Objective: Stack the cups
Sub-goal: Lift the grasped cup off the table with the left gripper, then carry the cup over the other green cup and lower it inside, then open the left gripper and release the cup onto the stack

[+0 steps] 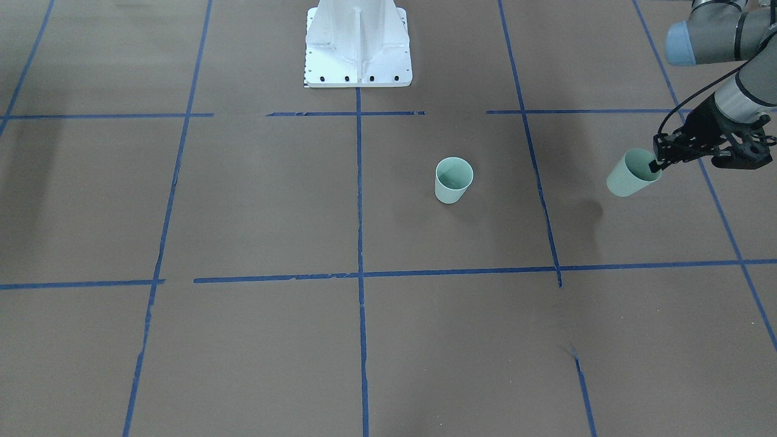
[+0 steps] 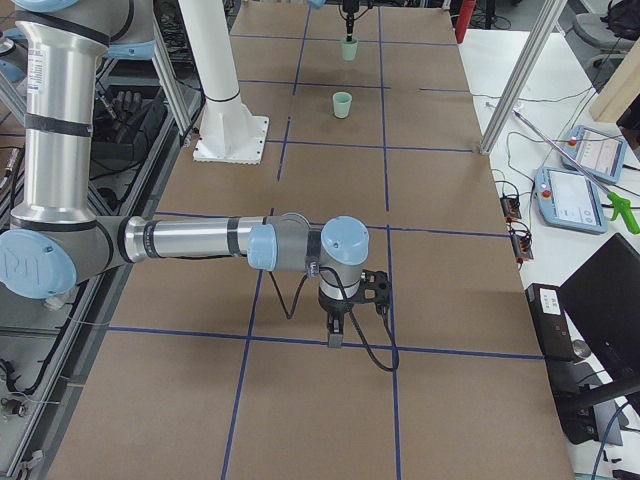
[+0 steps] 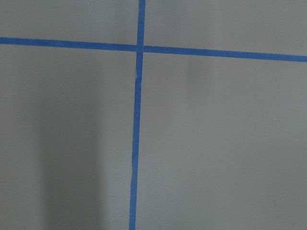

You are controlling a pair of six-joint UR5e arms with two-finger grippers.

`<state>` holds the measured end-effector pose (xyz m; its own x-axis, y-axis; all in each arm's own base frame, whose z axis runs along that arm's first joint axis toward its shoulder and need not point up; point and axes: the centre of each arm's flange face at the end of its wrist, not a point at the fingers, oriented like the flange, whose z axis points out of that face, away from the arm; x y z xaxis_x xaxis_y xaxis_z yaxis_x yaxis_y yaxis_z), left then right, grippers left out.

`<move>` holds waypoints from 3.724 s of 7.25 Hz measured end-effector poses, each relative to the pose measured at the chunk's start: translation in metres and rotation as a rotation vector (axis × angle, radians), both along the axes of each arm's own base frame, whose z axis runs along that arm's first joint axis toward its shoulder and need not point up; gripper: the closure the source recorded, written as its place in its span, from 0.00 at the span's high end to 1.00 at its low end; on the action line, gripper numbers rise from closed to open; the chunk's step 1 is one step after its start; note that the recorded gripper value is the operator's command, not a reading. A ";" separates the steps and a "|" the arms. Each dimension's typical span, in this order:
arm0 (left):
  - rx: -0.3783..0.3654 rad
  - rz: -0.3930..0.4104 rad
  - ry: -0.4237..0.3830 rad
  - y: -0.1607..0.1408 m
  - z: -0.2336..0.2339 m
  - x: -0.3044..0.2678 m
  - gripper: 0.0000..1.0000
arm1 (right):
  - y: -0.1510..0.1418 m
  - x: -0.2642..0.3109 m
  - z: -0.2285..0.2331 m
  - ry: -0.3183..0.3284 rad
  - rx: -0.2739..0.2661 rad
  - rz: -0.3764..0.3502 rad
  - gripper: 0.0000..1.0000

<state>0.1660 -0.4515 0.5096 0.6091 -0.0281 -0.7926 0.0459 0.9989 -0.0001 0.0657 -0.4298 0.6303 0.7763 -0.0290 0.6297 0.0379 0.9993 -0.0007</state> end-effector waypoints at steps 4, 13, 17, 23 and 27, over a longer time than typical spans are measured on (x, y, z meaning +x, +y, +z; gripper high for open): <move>-0.159 -0.158 0.074 -0.049 -0.157 0.051 0.00 | 0.000 0.000 0.000 0.000 0.000 0.000 1.00; -0.332 -0.182 0.066 -0.001 -0.259 0.203 0.00 | 0.000 0.000 0.000 0.000 0.000 -0.001 1.00; -0.380 -0.181 0.002 0.004 -0.252 0.210 0.00 | 0.000 0.000 0.000 0.000 0.000 0.000 1.00; -0.377 -0.153 0.000 0.015 -0.256 0.225 0.99 | 0.000 0.000 0.000 0.000 0.000 0.000 1.00; -0.339 -0.211 -0.017 0.009 -0.254 0.221 1.00 | 0.000 0.000 0.000 0.000 0.000 -0.001 1.00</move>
